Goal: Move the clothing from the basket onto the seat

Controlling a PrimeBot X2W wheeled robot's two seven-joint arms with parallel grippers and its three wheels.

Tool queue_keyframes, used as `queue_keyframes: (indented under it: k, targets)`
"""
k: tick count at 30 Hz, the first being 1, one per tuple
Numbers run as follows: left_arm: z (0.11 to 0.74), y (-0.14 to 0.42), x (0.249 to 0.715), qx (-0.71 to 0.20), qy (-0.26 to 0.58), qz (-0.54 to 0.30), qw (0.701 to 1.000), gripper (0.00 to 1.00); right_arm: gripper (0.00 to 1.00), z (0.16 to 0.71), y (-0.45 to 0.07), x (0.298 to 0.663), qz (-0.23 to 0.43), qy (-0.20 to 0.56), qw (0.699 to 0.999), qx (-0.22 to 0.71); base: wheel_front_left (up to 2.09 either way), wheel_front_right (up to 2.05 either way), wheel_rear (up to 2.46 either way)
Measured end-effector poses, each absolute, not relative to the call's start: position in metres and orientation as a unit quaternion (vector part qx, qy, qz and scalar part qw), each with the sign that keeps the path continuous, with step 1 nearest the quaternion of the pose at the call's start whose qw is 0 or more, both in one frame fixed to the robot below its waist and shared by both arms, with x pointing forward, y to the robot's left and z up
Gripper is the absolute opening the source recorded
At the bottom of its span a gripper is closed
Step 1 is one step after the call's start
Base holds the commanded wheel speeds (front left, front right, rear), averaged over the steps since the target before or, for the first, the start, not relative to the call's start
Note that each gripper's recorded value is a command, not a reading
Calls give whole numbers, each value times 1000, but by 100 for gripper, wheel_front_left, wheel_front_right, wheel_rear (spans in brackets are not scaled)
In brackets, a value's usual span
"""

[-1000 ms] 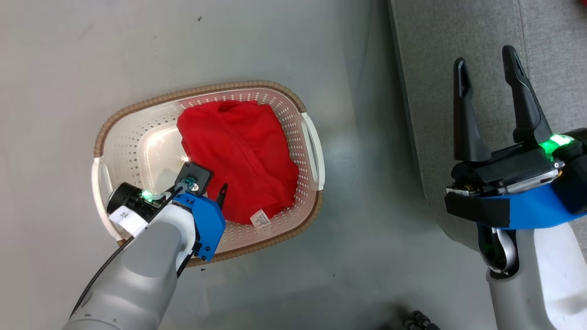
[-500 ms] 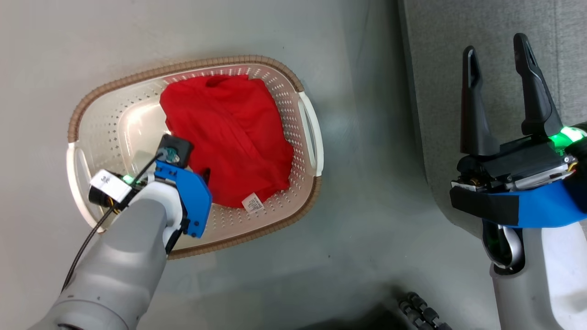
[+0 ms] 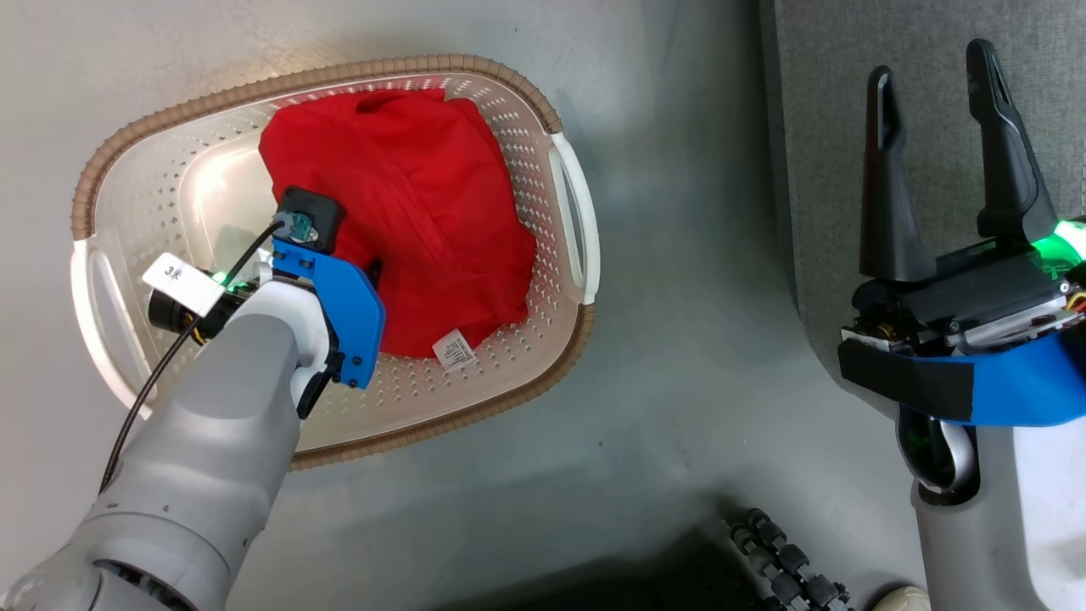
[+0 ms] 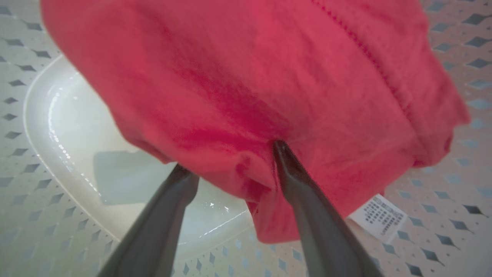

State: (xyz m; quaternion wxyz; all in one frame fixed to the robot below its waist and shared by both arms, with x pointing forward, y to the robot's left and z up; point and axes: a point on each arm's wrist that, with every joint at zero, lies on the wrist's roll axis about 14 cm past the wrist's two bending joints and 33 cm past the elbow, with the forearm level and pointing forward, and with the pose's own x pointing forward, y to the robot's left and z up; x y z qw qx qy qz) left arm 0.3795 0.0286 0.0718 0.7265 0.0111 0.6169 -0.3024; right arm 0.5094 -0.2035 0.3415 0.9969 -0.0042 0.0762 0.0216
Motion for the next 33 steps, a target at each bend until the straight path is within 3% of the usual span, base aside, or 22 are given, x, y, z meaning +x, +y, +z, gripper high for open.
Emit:
queue_keyframes:
  k: [2, 3, 4, 6, 15, 33]
  targets:
    - [70, 29, 379, 16, 619, -306, 723, 100, 100, 340, -203, 509, 22, 77, 997, -5, 0, 0, 0]
    - [69, 29, 378, 17, 620, -306, 722, 91, 100, 339, -203, 509, 22, 78, 997, -5, 0, 0, 0]
    - [68, 29, 378, 18, 621, -306, 721, 47, 100, 339, -203, 510, 22, 77, 997, -4, 0, 0, 0]
    - [68, 30, 378, 20, 621, -307, 721, 0, 100, 339, -202, 510, 23, 76, 997, -4, 0, 0, 0]
    - [75, 29, 385, 25, 608, -310, 730, 0, 100, 347, -199, 514, 27, 65, 997, -2, 0, 0, 0]
    - [136, 12, 405, -11, 530, -317, 787, 0, 100, 391, -188, 518, 37, 22, 999, 10, 0, 0, 0]
